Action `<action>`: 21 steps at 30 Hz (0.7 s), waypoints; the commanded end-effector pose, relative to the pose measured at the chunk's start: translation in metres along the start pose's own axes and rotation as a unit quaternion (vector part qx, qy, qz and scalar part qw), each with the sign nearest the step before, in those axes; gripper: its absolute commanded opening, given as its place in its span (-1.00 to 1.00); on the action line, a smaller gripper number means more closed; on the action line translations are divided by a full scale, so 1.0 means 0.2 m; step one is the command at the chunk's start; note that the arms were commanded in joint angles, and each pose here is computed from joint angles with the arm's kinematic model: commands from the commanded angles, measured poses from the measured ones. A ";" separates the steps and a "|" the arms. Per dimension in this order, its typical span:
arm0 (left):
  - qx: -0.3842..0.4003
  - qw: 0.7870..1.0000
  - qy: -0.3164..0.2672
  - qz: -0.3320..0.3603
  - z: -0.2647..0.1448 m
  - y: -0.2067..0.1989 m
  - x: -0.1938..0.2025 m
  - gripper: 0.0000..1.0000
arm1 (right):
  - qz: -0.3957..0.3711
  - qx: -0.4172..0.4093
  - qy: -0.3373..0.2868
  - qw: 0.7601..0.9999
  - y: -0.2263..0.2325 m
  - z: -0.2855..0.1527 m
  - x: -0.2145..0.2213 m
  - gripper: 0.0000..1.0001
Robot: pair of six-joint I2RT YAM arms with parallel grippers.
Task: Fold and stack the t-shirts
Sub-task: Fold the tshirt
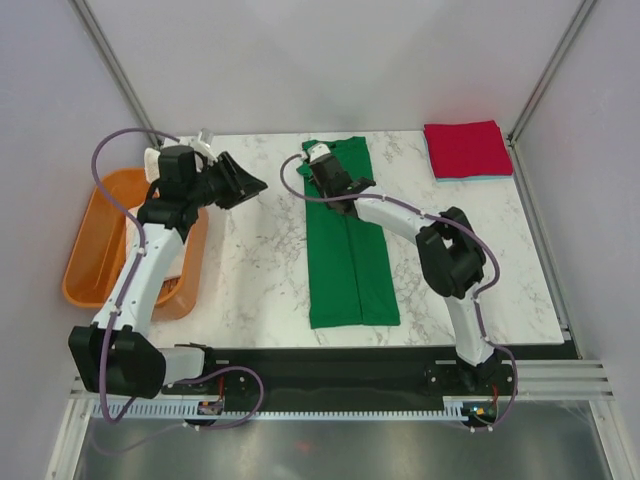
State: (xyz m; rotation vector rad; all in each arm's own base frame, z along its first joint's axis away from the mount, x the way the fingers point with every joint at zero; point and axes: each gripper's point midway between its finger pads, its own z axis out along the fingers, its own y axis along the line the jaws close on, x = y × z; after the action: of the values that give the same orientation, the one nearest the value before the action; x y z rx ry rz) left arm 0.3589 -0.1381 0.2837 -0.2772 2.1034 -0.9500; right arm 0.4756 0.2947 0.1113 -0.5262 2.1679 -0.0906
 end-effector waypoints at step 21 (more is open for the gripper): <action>-0.092 0.996 0.009 -0.006 -0.03 0.34 0.19 -0.08 | -0.363 0.080 -0.063 0.926 0.21 0.37 -0.04 -0.03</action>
State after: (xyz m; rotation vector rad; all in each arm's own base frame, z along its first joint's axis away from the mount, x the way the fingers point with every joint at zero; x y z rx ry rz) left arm 0.3300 -0.1016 0.2003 -0.4522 2.2629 -0.7275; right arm 0.5123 0.3392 0.0484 -1.1811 1.7894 -0.5355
